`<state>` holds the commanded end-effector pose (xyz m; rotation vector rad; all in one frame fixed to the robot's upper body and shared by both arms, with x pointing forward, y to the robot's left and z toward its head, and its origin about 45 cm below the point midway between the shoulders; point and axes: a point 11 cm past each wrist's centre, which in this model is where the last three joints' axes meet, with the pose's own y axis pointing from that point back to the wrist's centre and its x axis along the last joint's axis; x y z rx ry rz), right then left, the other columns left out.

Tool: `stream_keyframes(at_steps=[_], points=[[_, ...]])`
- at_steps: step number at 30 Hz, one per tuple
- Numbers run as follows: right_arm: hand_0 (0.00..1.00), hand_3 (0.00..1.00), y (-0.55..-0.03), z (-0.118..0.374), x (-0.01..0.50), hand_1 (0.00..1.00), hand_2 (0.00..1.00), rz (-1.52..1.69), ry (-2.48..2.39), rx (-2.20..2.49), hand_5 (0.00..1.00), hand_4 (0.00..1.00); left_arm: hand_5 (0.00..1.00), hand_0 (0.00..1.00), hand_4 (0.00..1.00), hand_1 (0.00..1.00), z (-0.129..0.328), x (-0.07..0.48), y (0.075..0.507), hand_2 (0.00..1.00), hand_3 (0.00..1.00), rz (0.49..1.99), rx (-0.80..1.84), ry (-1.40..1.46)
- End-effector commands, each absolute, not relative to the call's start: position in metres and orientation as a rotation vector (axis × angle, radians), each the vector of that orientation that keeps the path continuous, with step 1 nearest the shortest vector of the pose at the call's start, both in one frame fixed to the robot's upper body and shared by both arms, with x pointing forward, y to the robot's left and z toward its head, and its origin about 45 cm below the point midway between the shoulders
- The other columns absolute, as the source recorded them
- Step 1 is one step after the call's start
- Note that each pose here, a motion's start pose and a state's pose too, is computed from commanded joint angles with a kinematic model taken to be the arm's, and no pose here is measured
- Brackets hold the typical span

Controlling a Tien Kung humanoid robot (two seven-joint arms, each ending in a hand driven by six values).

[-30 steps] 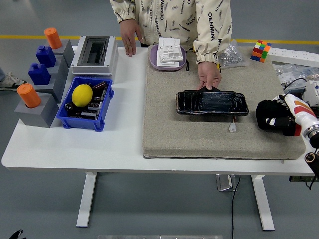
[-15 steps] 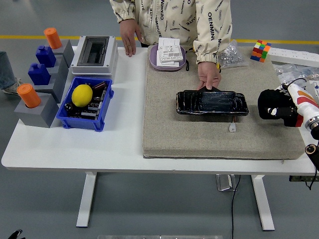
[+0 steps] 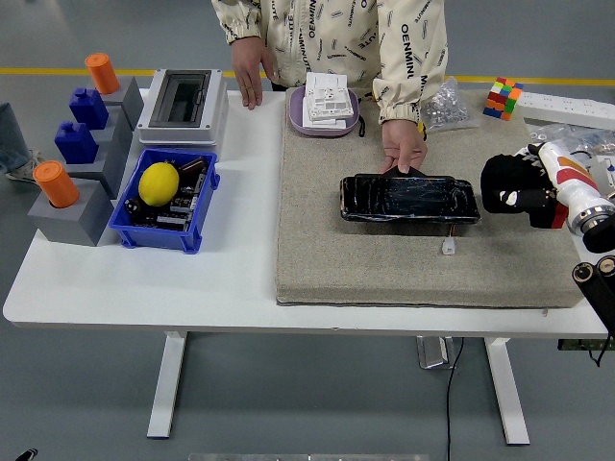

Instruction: Pick the rag up,wipe the panel,place it on the desk

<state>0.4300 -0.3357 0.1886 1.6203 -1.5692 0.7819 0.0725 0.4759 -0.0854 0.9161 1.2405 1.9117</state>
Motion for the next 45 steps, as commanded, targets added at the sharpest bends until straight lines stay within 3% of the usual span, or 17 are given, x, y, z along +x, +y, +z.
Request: stream_keyframes(at_steps=[45], points=[[0.327,0.448,-0.244,0.182,0.44,0.411,0.455,0.809,-1.461,1.804,0.002,0.902,0.564,0.722,0.684,0.716,-0.083,0.074,0.481,0.767,0.623,1.922,0.917,1.231]])
